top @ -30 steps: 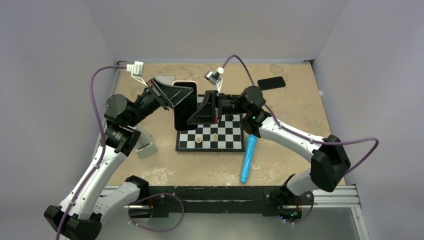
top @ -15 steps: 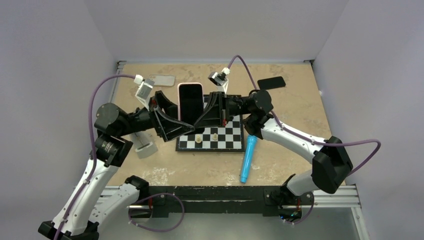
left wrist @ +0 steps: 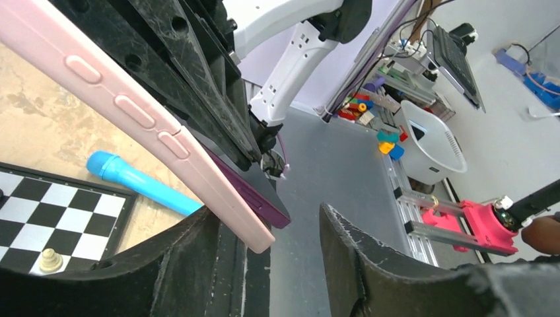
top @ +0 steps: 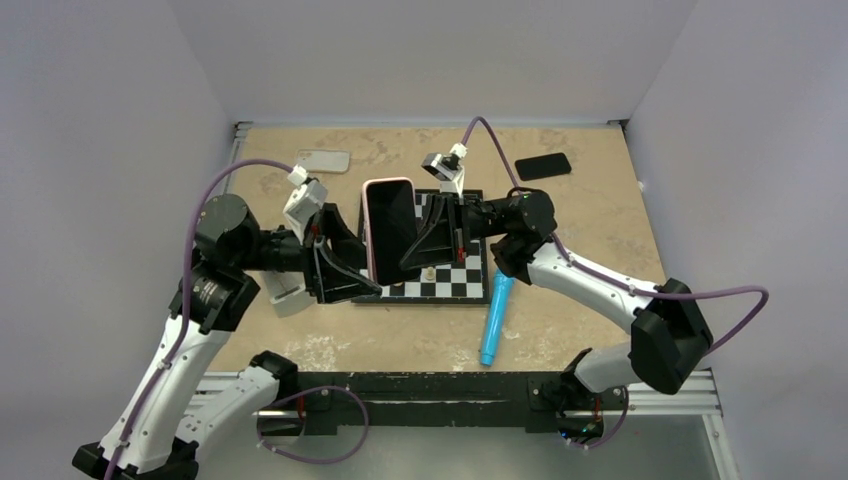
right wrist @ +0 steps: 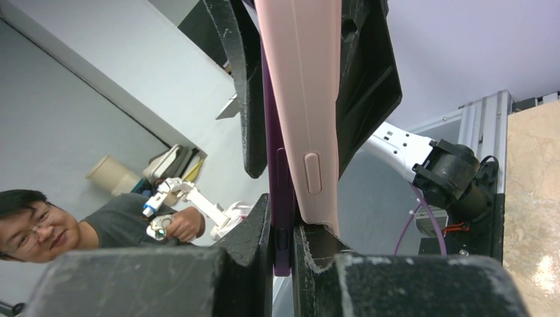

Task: Take the phone out of the phone case
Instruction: Remove the phone case from the phone.

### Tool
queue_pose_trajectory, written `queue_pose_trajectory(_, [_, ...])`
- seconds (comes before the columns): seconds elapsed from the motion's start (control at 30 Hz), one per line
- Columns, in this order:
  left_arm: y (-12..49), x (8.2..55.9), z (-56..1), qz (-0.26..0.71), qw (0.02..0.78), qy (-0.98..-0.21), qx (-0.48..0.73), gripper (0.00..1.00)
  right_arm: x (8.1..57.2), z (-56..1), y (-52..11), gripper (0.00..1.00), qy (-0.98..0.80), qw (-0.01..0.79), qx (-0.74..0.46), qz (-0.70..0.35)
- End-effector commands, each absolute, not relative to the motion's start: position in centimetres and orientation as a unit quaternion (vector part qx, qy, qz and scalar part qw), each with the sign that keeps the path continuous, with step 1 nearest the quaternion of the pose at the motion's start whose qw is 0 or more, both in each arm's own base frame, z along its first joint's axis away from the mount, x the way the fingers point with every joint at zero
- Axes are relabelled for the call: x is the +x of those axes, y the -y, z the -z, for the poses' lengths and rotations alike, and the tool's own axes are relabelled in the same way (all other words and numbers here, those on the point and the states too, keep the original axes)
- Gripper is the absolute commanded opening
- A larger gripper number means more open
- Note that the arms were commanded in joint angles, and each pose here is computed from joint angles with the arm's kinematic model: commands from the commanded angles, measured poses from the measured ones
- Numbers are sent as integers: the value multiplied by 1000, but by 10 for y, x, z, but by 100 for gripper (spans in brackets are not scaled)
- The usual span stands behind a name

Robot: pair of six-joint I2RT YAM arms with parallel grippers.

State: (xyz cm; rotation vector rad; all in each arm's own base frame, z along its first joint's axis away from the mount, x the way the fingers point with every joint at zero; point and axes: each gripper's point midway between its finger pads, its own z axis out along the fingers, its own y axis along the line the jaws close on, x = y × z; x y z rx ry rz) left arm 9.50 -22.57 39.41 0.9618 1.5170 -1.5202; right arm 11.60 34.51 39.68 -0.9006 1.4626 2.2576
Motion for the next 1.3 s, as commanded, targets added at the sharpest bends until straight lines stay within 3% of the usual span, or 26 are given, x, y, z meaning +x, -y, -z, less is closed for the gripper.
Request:
queue_pose_trajectory(0.0, [223, 79, -400, 604, 376, -571, 410, 57, 105, -429, -333, 0, -461, 193, -338, -797])
queue_pose_trajectory(0.1, [224, 80, -400, 604, 376, -569, 412, 47, 100, -429, -330, 0, -450, 190, -344, -802])
queue_pose_trajectory(0.57, [228, 102, -399, 584, 388, -603, 381, 37, 94, -432, -328, 0, -432, 172, -360, -809])
queue_pose_trajectory(0.63, [229, 111, -399, 578, 392, -618, 362, 30, 94, -432, -329, 0, -432, 175, -357, -809])
queue_pose_trajectory(0.7, [229, 122, -399, 566, 404, -635, 336, 21, 97, -430, -332, 0, -437, 178, -354, -807])
queue_pose_trajectory(1.07, [211, 166, -398, 485, 494, -686, 224, 11, 119, -422, -350, 0, -493, 236, -336, -767])
queue_pose_trajectory(1.27, [215, 177, -402, 490, 496, -686, 209, 2, 125, -416, -355, 0, -503, 235, -323, -766])
